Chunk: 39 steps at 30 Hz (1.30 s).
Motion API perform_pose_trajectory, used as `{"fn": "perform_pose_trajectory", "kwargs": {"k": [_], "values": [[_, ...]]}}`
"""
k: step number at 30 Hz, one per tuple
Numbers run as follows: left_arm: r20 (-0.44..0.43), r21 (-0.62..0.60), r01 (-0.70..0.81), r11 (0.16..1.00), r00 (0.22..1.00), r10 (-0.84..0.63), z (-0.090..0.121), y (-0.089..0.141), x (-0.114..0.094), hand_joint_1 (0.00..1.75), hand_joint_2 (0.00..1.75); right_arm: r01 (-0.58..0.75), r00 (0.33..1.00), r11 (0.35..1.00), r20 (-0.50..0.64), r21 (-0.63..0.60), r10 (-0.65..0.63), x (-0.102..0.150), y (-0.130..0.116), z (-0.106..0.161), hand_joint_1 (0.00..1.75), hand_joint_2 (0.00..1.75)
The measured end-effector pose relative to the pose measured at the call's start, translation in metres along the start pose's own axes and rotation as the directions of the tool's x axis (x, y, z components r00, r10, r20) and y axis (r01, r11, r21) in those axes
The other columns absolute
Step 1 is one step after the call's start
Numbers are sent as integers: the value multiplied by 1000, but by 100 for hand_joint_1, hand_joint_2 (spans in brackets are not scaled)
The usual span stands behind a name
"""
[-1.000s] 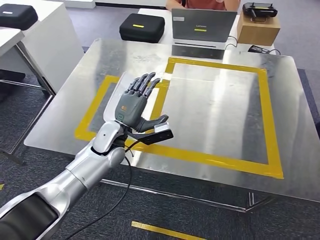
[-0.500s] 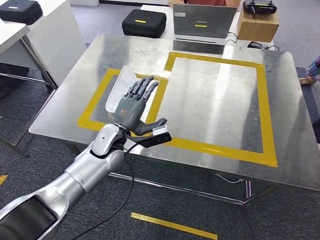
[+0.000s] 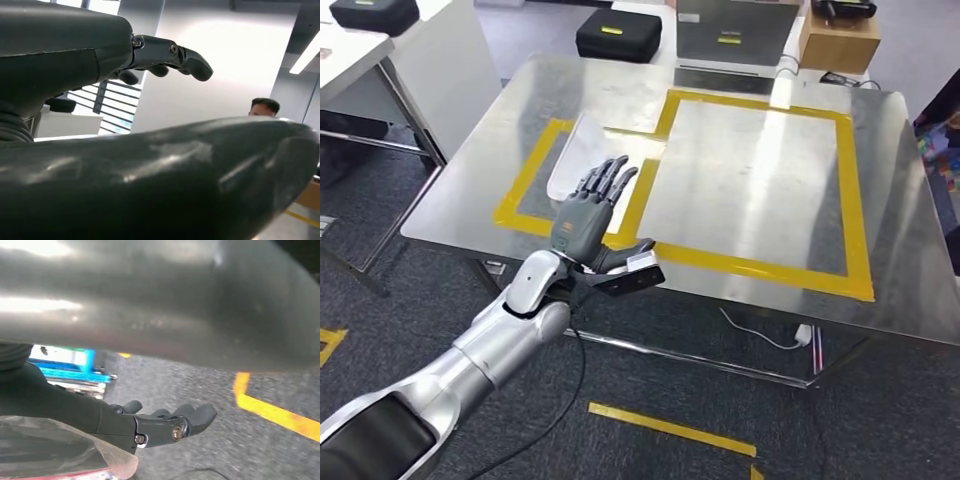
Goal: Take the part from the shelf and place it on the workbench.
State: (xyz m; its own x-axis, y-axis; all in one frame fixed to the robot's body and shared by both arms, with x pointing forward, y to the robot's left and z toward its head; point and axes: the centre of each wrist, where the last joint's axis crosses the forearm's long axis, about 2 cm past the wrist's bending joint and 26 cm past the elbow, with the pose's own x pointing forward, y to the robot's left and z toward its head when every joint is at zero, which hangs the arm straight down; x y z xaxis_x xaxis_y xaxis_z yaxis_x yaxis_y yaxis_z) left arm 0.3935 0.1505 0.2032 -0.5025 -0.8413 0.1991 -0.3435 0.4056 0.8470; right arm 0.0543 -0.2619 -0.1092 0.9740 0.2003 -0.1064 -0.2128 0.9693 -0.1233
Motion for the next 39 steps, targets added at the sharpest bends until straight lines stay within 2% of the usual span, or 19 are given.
{"fn": "perform_pose_trajectory", "kwargs": {"k": [11,22,29,33,39], "values": [[-9,-20,-1,1000,1000,1,7,-4,-2,0,0,-1,1000,1000,-11,2,1,-1,0,0,0,0],[-6,-4,1,1000,1000,-1,3,-2,-2,0,0,-2,1000,1000,-21,1,2,-2,0,0,0,0],[-50,-49,3,999,999,-5,14,-12,-6,0,0,-7,1000,1000,-24,-1,7,-1,-1,0,0,0],[-113,-124,-5,992,994,-9,35,-30,-14,0,0,-8,999,1000,-32,-2,8,-1,0,0,0,0],[-235,-300,-48,953,972,-25,94,-71,-21,0,0,-6,999,1000,-42,-3,6,-3,0,-1,0,0]]}}
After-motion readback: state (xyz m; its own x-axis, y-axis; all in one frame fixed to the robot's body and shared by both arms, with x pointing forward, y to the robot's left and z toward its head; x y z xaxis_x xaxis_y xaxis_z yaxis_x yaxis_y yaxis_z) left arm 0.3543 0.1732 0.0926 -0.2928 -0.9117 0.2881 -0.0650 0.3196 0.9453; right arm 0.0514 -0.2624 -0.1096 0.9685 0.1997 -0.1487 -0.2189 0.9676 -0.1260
